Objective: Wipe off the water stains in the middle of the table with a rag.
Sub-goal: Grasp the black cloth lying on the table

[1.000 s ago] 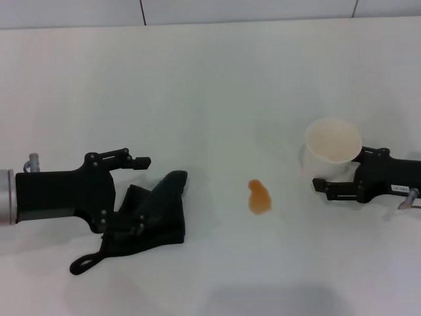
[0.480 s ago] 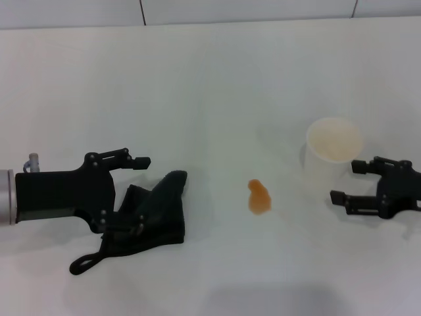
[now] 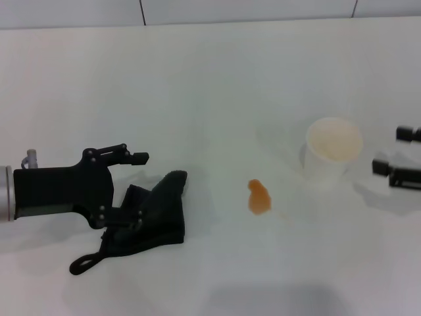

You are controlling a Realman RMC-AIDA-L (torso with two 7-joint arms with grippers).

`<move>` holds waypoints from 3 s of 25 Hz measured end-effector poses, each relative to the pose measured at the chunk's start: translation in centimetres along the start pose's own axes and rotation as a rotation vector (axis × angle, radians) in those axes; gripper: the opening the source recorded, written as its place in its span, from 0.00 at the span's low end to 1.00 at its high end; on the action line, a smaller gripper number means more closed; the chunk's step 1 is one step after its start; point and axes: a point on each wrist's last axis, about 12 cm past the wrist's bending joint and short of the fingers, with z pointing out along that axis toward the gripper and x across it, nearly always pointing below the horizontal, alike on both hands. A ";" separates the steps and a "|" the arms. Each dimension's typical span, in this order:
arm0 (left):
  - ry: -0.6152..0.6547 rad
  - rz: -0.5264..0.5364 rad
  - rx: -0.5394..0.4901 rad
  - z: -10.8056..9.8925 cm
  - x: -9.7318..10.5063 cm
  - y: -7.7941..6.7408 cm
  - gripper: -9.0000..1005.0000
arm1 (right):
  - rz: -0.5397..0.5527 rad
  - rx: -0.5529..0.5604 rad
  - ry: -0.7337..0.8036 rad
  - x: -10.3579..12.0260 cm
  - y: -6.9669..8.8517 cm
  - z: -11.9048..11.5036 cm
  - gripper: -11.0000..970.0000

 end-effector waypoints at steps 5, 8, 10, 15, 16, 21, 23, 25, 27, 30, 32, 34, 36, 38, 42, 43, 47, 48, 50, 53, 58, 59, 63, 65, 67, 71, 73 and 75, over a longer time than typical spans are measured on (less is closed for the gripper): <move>-0.001 -0.002 -0.007 0.0 -0.1 0.1 0.87 | -0.063 -0.036 -0.117 -2.9 0.0 -0.9 0.90; -0.004 0.000 -0.017 0.0 -0.2 0.3 0.87 | -0.118 -0.094 -0.164 -4.6 0.5 -0.4 0.90; -0.005 0.000 -0.019 0.0 -0.2 0.3 0.87 | -0.150 -0.135 -0.177 -5.6 0.8 0.3 0.90; -0.004 0.001 -0.022 0.0 -0.2 0.4 0.87 | -0.206 -0.204 -0.191 -7.4 1.5 2.3 0.90; -0.003 0.003 -0.022 -0.1 -0.2 0.4 0.87 | -0.205 -0.209 -0.191 -7.6 1.6 2.6 0.90; -0.004 0.007 -0.023 0.0 -0.3 0.4 0.87 | -0.189 -0.231 -0.174 -7.9 1.8 3.7 0.89; -0.004 0.008 -0.023 0.0 -0.3 0.4 0.87 | -0.179 -0.239 -0.163 -7.9 1.8 3.9 0.89; -0.005 0.007 -0.023 0.0 -0.3 0.4 0.87 | -0.175 -0.244 -0.148 -7.8 1.8 4.0 0.89; -0.005 0.007 -0.022 0.1 -0.3 0.4 0.87 | -0.175 -0.246 -0.145 -7.8 1.8 4.0 0.89; -0.012 0.007 -0.021 0.1 -0.4 0.4 0.88 | -0.176 -0.258 -0.144 -7.8 2.0 4.2 0.89; -0.024 -0.001 -0.028 0.0 -0.6 0.5 0.88 | -0.179 -0.265 -0.144 -7.9 2.2 4.3 0.89; -0.034 -0.015 -0.036 -0.1 -0.7 0.6 0.88 | -0.181 -0.270 -0.146 -7.9 2.3 4.3 0.89; -0.041 -0.028 -0.041 -0.3 -0.8 0.8 0.88 | -0.180 -0.271 -0.147 -8.0 2.3 4.3 0.89; -0.042 -0.037 -0.043 -0.4 -0.8 0.8 0.88 | -0.180 -0.272 -0.148 -8.0 2.3 4.4 0.89; -0.039 -0.024 -0.046 -0.5 -1.1 1.0 0.88 | -0.179 -0.281 -0.146 -7.9 2.4 4.5 0.89; -0.036 -0.019 -0.045 -0.5 -1.3 1.0 0.88 | -0.180 -0.284 -0.146 -7.9 2.5 4.5 0.89; -0.017 -0.069 -0.034 -0.7 -2.3 1.6 0.88 | -0.192 -0.299 -0.146 -8.2 2.8 4.7 0.89; -0.006 -0.082 -0.027 -0.8 -2.5 1.8 0.88 | -0.196 -0.303 -0.147 -8.2 2.9 4.7 0.89; 0.031 -0.106 0.006 -1.0 -3.5 2.6 0.88 | -0.202 -0.309 -0.148 -8.4 3.0 4.8 0.89; 0.094 -0.115 0.048 -1.4 -4.6 3.4 0.88 | -0.207 -0.319 -0.148 -8.5 3.2 5.0 0.89; 0.269 -0.150 0.079 -1.9 -6.9 4.9 0.88 | -0.216 -0.345 -0.145 -8.6 3.6 5.5 0.89; 0.297 -0.155 0.088 -1.8 -7.2 5.2 0.88 | -0.219 -0.351 -0.145 -8.7 3.7 5.6 0.89; 0.435 -0.182 0.126 -1.0 -8.8 6.2 0.88 | -0.229 -0.372 -0.152 -8.9 4.1 6.0 0.89; 0.487 -0.185 0.141 -0.4 -9.5 6.5 0.88 | -0.235 -0.380 -0.153 -9.1 4.2 6.1 0.89; 0.515 -0.177 0.162 0.5 -10.0 6.4 0.88 | -0.237 -0.385 -0.153 -9.1 4.3 6.2 0.89; 0.595 -0.164 0.208 2.4 -10.1 5.9 0.88 | -0.242 -0.398 -0.151 -9.2 4.5 6.5 0.89; 0.632 -0.163 0.227 3.2 -10.1 5.5 0.88 | -0.243 -0.407 -0.154 -9.3 4.7 6.6 0.89; 0.652 -0.159 0.242 3.7 -10.0 5.3 0.88 | -0.243 -0.411 -0.157 -9.3 4.8 6.7 0.89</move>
